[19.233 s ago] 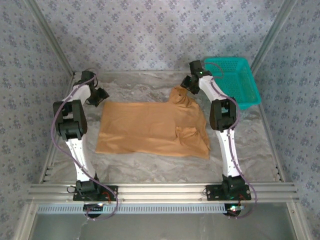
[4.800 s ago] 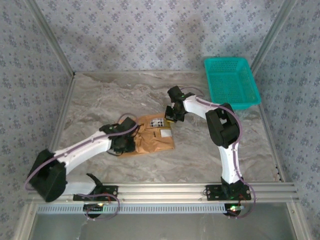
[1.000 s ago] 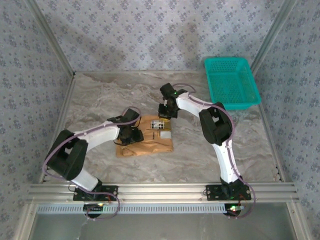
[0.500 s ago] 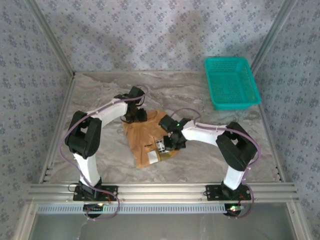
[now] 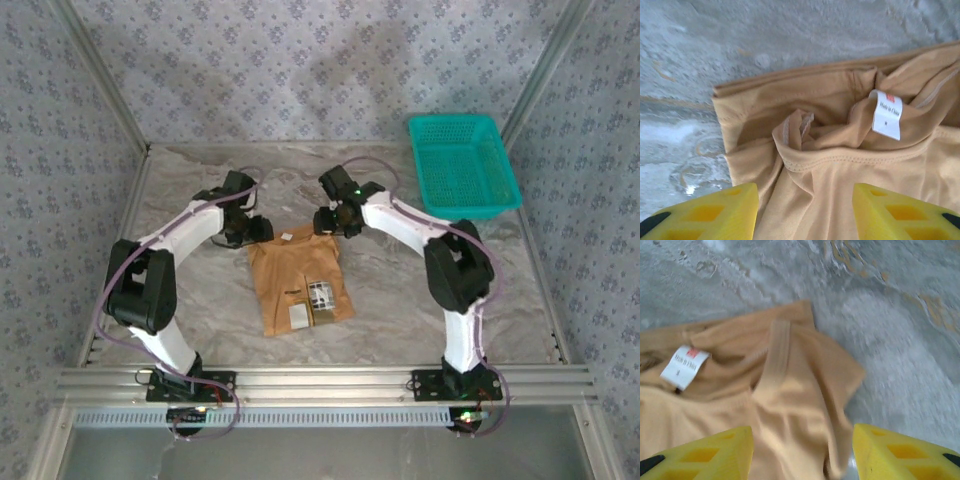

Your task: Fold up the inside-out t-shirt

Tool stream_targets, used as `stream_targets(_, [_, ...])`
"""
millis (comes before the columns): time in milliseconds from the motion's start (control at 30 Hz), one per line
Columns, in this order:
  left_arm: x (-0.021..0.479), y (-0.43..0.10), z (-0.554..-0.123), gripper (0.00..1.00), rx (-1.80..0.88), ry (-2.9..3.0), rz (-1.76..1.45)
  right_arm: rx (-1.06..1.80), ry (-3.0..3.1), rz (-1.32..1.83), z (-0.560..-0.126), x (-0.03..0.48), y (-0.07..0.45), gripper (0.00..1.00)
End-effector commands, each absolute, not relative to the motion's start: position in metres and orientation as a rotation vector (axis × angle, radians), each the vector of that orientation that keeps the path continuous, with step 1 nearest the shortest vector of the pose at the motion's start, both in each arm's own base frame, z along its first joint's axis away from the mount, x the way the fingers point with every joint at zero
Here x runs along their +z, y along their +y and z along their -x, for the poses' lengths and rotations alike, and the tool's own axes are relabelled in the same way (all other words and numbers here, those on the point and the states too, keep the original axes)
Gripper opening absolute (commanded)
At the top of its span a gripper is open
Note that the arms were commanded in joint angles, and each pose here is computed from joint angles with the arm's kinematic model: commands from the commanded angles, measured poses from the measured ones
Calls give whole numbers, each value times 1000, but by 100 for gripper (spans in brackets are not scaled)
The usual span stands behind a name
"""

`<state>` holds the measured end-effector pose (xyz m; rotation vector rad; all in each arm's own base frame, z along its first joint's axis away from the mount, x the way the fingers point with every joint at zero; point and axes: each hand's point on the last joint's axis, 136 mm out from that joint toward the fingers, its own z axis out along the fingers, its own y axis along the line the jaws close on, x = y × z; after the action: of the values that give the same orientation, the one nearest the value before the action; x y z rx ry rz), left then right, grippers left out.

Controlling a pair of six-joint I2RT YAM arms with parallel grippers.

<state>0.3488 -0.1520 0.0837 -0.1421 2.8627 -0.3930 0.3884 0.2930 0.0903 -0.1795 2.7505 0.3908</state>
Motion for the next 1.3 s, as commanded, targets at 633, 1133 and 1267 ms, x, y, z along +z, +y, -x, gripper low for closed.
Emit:
stream_targets(633, [103, -150, -366, 0, -310, 2826, 92, 320, 2781, 267, -395, 117, 289, 1])
stream_targets(1133, [85, -132, -386, 4, -191, 2858, 108, 366, 2817, 196, -433, 90, 291, 5])
stream_targets(1267, [74, -112, -397, 18, -86, 2867, 165, 395, 2863, 167, -448, 66, 299, 11])
